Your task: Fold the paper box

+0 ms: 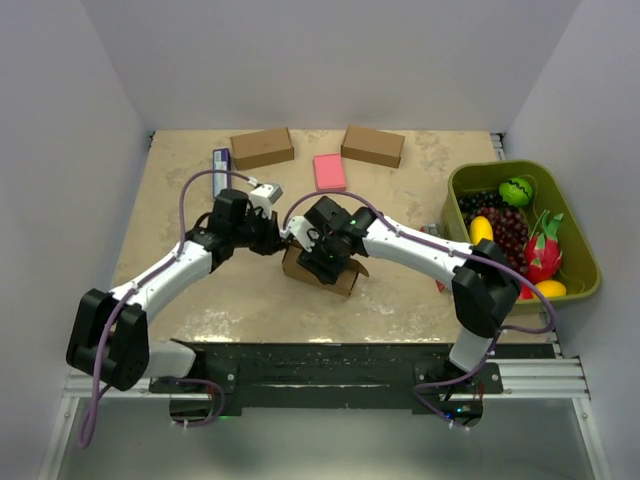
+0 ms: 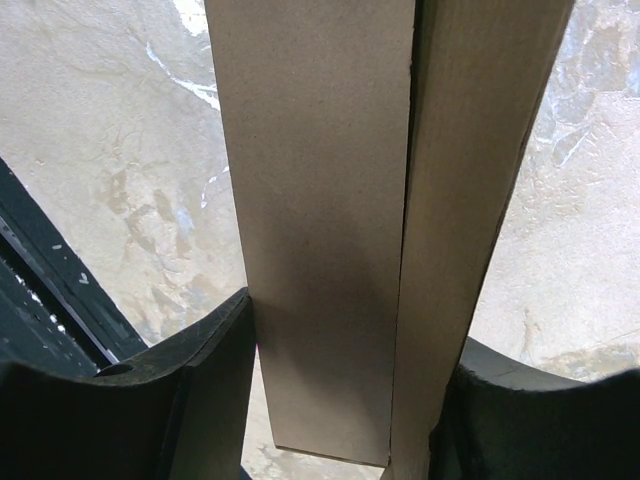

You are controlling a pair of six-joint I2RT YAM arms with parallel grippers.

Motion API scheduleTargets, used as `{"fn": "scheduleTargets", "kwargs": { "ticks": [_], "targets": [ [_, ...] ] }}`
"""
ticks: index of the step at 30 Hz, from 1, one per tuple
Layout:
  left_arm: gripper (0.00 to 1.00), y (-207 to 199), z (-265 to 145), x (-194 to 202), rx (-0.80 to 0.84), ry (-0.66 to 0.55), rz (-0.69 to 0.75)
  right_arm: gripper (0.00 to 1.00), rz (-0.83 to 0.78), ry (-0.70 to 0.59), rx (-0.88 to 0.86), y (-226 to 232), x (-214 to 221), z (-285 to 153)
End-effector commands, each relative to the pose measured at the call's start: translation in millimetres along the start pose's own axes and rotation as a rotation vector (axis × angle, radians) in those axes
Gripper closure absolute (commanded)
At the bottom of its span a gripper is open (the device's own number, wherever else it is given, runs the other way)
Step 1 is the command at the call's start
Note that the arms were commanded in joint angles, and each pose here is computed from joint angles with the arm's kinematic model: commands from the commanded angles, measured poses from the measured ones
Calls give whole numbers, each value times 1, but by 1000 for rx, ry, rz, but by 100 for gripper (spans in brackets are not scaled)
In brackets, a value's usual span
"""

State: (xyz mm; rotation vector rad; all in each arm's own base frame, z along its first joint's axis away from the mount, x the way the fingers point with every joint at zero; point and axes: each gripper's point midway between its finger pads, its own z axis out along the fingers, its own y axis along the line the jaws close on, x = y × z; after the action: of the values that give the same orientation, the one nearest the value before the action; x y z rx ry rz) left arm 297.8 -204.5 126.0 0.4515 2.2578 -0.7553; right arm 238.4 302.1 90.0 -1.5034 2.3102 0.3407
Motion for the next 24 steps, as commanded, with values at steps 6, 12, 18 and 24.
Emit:
{"fn": "scheduleTargets", "kwargs": {
  "ticks": [6,12,18,24],
  "targets": [
    [99,-37,-12,-103,89,-264,131,57,-22,136,-83,17,32,23],
    [100,-36,-13,-104,82,-238,149,57,-22,139,-77,16,33,23],
    [100,-43,-15,-98,122,-234,114,58,-20,150,-72,15,35,25],
    [100,-38,-10,-56,133,-233,17,58,-11,146,-41,9,34,25]
  ]
}}
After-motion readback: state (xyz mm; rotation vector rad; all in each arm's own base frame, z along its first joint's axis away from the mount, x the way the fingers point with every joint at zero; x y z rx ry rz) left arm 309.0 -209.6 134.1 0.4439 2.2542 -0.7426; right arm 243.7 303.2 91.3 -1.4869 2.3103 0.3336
